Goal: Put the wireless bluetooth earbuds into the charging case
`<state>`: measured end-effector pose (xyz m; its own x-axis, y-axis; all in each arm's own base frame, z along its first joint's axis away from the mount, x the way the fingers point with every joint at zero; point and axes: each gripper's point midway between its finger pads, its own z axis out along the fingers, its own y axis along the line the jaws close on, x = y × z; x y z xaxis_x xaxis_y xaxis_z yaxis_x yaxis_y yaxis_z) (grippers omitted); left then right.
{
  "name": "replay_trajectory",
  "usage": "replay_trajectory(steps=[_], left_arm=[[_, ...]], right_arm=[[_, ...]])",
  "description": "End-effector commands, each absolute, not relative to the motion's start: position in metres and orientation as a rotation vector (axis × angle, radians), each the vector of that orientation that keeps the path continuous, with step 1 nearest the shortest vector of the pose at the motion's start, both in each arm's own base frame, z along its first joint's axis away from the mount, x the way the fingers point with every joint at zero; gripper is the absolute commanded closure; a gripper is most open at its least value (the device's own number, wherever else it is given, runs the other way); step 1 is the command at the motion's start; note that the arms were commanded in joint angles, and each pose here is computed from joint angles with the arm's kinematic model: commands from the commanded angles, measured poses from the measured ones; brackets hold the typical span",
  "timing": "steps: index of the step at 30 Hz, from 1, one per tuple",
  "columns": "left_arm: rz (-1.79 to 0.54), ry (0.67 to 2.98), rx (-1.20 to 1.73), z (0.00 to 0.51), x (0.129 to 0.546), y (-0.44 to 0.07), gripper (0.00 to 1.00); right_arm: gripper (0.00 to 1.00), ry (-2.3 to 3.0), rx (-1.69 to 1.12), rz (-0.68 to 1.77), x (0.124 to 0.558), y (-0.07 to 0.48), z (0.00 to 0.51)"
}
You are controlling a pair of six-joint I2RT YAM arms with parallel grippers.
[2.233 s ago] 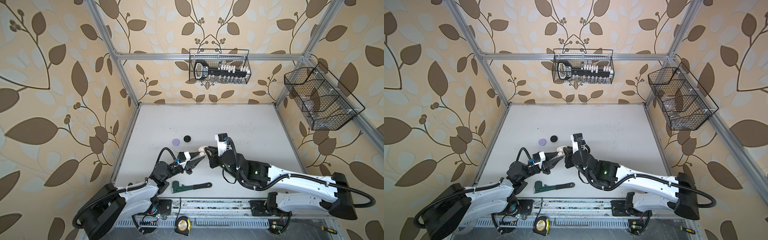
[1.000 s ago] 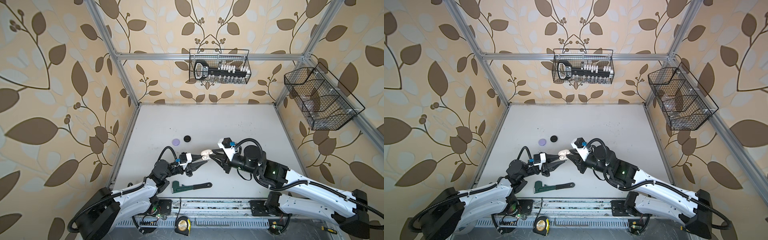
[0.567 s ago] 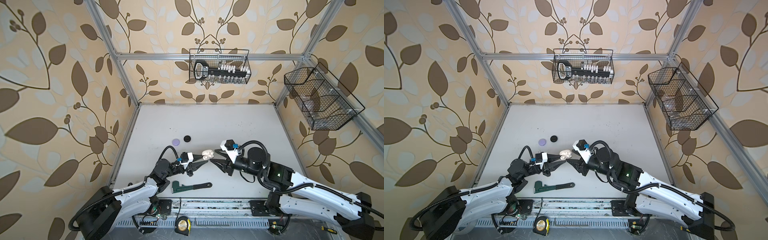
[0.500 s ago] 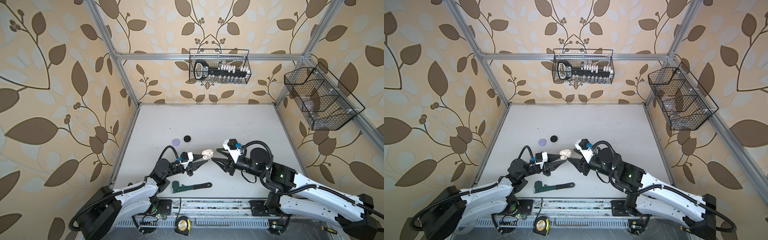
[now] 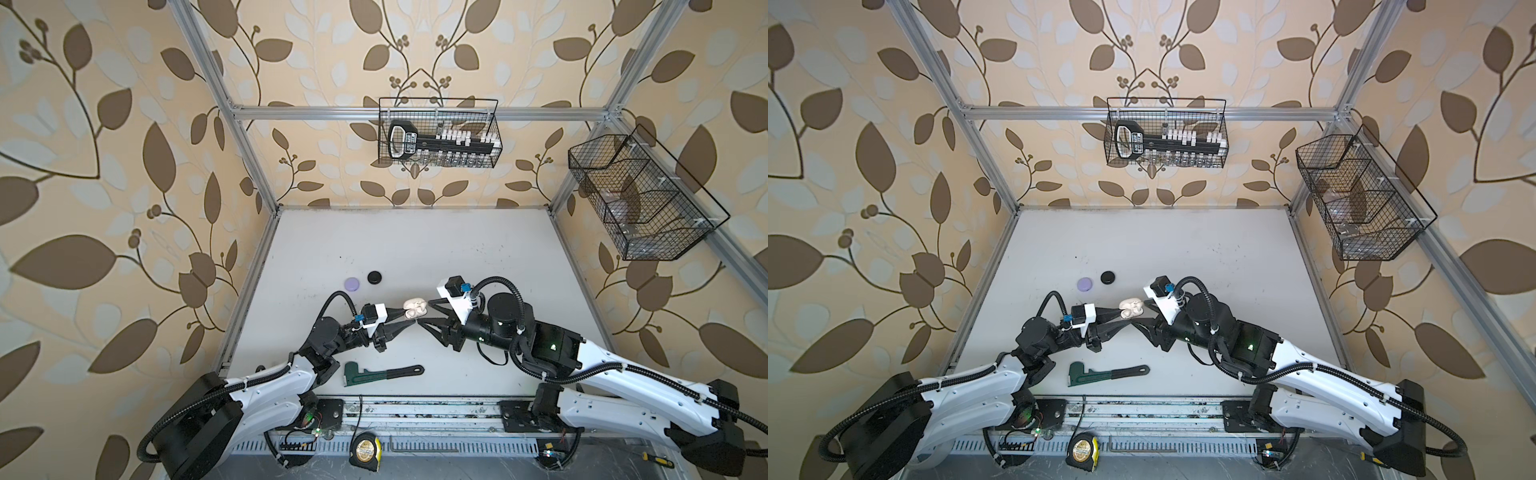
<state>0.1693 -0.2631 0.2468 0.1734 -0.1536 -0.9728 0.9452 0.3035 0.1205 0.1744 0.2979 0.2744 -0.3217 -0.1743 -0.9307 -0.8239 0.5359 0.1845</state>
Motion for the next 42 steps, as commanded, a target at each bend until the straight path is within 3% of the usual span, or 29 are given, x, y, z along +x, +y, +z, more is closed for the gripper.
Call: replay_trajectory(steps=[1, 20, 28, 37, 42], left_arm=[[-0.97, 0.992, 0.939, 0.271, 0.162, -0.263, 1.0], [-0.961, 0.982, 0.939, 0.272, 0.161, -0.261, 1.0], [-0.956, 0.979, 0.941, 0.272, 0.16, -0.261, 1.0], [-0.947, 0.982, 0.946, 0.271, 0.161, -0.261, 1.0], [-0.933, 0.993, 0.928, 0.271, 0.163, -0.259, 1.0]], right_arm=[[0.44, 1.715, -0.882, 0.892, 0.168, 0.306, 0.294], [0.44, 1.777, -0.774, 0.721, 0.191, 0.292, 0.284], [0.63, 1.839, -0.677, 0.743, 0.192, 0.292, 0.283], [0.69, 1.888, -0.594, 0.74, 0.204, 0.304, 0.285], [0.91, 1.898, -0.585, 0.737, 0.203, 0.307, 0.287]])
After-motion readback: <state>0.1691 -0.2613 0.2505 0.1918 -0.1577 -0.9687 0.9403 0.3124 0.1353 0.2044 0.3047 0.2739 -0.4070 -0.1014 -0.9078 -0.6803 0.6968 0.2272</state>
